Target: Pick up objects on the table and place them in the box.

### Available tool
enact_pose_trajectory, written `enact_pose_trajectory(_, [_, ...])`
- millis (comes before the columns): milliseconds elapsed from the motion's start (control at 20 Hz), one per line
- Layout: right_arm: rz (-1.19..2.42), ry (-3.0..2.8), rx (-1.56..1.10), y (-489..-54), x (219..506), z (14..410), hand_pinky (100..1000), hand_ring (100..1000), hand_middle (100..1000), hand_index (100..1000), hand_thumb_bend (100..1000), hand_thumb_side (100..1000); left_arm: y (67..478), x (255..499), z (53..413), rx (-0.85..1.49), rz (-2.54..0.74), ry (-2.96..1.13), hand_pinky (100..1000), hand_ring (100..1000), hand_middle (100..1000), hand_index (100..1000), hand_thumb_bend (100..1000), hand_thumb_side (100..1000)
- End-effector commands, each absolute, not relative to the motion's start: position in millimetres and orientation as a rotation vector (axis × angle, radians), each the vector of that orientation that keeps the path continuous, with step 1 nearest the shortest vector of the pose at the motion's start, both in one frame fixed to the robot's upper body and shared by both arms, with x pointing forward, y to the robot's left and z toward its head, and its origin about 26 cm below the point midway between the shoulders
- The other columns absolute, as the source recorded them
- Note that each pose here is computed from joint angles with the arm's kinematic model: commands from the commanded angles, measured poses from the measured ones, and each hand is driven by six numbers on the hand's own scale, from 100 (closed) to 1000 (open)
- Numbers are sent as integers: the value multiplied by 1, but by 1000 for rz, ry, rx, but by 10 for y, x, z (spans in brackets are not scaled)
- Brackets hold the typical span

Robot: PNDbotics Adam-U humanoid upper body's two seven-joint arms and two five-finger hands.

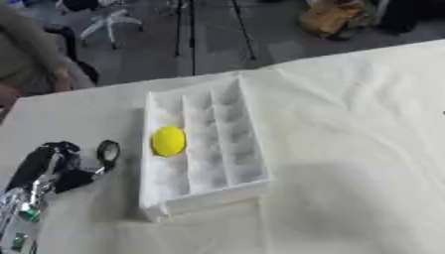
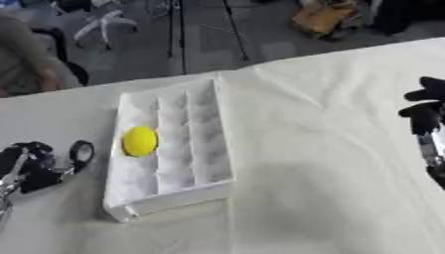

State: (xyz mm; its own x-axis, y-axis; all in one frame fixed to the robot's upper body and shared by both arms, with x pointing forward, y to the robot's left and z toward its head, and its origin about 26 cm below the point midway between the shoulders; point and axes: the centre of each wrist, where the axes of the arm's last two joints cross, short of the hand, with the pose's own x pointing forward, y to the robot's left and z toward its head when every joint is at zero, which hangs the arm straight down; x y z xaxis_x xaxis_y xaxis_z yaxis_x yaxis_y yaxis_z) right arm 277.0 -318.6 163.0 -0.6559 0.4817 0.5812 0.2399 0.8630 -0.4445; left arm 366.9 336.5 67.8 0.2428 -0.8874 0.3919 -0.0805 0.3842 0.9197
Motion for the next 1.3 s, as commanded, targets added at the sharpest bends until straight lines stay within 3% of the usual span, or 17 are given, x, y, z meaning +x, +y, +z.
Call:
enact_pose_trajectory(50, [454, -2340, -519, -3179, 2755, 1742, 732, 625, 682, 873, 291, 695, 3356, 3723, 747, 1073, -676, -1273, 589, 543, 578, 759, 828, 629])
enact_pose_trajectory(750, [455, -2340, -515, -3175, 2756, 1743, 732, 625, 682, 873, 292, 694, 3288, 3817, 869, 1094, -732, -1307, 604, 550, 567, 758, 763, 605])
enact_pose_trajectory(950, [456, -2342, -514, -3174, 2757, 1744, 732, 625, 682, 873, 292, 695, 3290, 3829, 823, 1092, -745, -1274, 600, 535, 546, 750, 698, 562])
enact_pose_trajectory(1000, [456, -2343, -514, -3174, 2757, 1744, 732, 625, 682, 873, 293, 695, 3291, 3832, 811, 1092, -742, -1269, 596, 528, 534, 744, 632, 525])
enact_pose_trajectory(1300, [457, -2345, -511, -3168, 2760, 1747, 731, 624, 682, 873, 294, 695, 3268, 3868, 738, 1093, -706, -1272, 575, 502, 501, 721, 505, 454])
